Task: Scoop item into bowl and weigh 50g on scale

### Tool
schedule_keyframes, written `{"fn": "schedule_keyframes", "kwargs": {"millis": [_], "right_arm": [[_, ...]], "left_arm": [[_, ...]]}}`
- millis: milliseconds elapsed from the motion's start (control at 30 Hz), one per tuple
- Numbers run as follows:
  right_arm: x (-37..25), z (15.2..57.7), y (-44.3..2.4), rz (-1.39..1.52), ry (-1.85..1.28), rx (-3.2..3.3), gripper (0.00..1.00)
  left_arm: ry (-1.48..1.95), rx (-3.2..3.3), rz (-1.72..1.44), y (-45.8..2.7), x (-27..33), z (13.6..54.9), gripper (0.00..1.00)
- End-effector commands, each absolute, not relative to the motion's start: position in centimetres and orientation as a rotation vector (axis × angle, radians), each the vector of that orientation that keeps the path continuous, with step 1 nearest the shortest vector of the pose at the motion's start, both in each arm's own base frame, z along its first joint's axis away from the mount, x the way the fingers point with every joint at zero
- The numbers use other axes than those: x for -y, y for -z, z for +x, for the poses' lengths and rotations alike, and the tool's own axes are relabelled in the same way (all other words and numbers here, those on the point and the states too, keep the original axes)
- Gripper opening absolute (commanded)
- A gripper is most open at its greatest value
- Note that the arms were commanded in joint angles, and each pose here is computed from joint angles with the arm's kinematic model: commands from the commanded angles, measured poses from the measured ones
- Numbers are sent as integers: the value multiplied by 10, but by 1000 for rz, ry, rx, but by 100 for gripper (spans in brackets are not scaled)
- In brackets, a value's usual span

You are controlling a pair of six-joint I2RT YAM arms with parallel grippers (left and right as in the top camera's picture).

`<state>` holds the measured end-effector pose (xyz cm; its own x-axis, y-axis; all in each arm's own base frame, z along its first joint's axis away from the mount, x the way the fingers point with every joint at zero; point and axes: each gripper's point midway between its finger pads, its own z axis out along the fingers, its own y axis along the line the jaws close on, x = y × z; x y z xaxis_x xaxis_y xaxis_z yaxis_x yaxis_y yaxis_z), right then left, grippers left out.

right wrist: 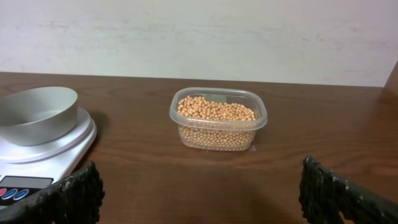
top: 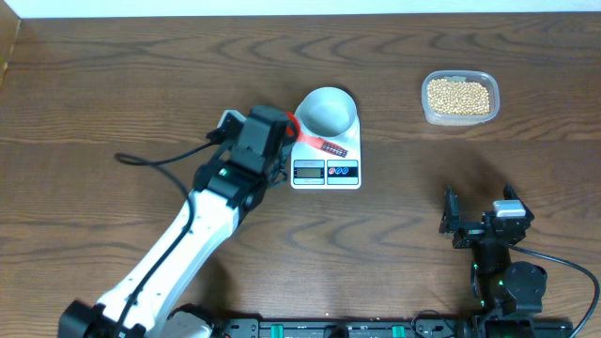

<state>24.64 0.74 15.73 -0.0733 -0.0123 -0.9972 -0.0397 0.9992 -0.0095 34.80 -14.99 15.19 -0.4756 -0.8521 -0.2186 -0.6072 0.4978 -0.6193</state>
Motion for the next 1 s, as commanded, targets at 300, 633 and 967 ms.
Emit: {"fn": "schedule_keyframes", "kwargs": {"millis": [300,633,967], "right_arm": [[-9,246,-157,-52,-22,-1643,99],[-9,246,-157,-52,-22,-1644,99],[-9,246,-157,-52,-22,-1643,99]], "left_arm": [[581,-2380,-1034,-181,181,347,7],[605,-2445,-950,-179,192,340,7],[580,-2413,-970,-181,187,344,7]]}}
